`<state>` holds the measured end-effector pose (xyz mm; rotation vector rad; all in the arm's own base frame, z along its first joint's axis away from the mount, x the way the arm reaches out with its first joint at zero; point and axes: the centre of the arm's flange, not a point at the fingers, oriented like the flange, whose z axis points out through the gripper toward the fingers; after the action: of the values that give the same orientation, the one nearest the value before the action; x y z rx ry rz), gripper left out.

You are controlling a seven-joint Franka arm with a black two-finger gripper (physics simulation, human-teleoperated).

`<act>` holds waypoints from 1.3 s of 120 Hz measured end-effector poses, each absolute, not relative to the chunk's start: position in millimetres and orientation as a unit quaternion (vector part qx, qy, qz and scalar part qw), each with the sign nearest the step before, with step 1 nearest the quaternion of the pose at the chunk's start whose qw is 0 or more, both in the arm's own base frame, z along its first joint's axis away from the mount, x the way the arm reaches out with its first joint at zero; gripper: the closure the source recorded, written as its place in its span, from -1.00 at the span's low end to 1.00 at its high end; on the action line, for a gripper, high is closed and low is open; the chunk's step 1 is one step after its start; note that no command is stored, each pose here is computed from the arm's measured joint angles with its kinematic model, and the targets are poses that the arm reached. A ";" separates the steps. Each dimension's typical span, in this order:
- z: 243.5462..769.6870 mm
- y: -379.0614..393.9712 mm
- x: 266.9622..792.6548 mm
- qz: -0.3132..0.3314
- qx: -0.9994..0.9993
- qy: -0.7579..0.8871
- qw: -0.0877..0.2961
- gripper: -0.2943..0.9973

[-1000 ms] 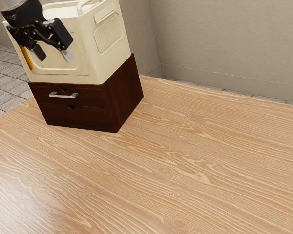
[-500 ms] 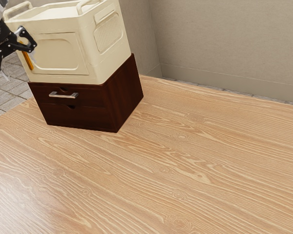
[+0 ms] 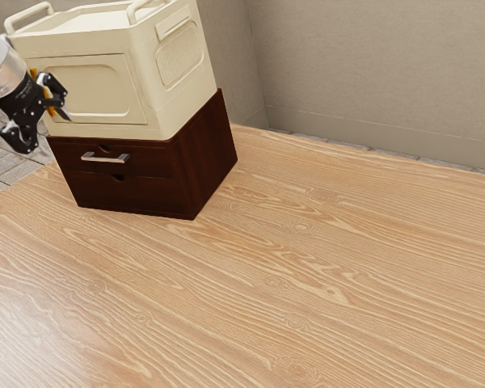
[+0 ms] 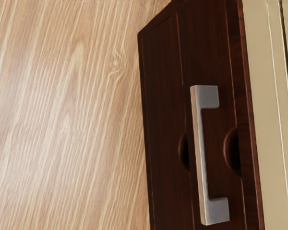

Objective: Pull the drawer handle with one arm to open the drawer

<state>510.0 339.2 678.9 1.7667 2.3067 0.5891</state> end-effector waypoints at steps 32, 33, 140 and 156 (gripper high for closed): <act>647.7 351.7 520.5 0.199 0.528 0.820 0.094 -0.27; 646.3 352.5 521.0 0.199 0.526 0.821 0.093 -0.26; 585.2 377.7 561.2 0.231 0.430 0.867 0.100 -0.09; 583.2 373.0 566.5 0.232 0.429 0.867 0.104 -0.09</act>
<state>566.5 373.0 583.2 1.2639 2.5572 0.6828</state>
